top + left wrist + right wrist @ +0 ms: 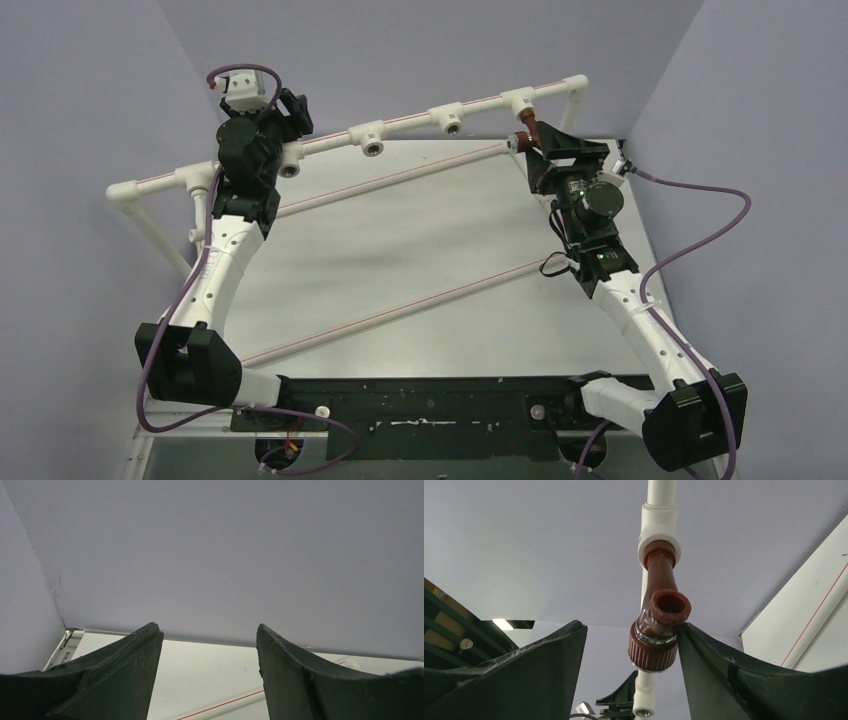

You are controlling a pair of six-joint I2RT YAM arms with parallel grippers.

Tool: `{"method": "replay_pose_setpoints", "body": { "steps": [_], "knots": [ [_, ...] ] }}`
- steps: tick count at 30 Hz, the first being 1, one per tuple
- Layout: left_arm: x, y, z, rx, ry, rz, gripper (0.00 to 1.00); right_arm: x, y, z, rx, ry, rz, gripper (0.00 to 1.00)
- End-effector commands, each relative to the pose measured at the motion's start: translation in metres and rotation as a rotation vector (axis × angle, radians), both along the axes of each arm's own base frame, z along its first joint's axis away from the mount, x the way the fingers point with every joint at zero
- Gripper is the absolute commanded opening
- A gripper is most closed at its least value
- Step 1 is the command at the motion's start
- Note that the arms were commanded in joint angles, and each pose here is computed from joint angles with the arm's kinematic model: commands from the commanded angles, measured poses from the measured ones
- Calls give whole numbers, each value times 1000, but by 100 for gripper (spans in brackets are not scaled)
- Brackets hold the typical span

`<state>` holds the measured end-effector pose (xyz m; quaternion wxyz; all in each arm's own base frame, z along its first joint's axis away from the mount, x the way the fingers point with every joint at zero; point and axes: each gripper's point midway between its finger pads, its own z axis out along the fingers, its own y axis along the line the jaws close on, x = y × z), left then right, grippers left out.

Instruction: Install the water faucets

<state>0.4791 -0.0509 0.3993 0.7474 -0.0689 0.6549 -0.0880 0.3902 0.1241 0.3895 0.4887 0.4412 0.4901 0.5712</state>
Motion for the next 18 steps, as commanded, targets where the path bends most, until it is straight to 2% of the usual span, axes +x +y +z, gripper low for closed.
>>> {"method": "replay_pose_setpoints", "body": {
  "steps": [1, 10, 18],
  "knots": [
    [2, -10, -124, 82, 364, -58, 66, -35, 16, 43, 8, -139, 86, 67],
    [1, -11, -123, 82, 362, -58, 66, -46, 12, 27, -100, -79, 72, 69],
    [1, -12, -123, 83, 361, -61, 67, -62, -2, 38, -371, -100, 18, 70]
  ]
}}
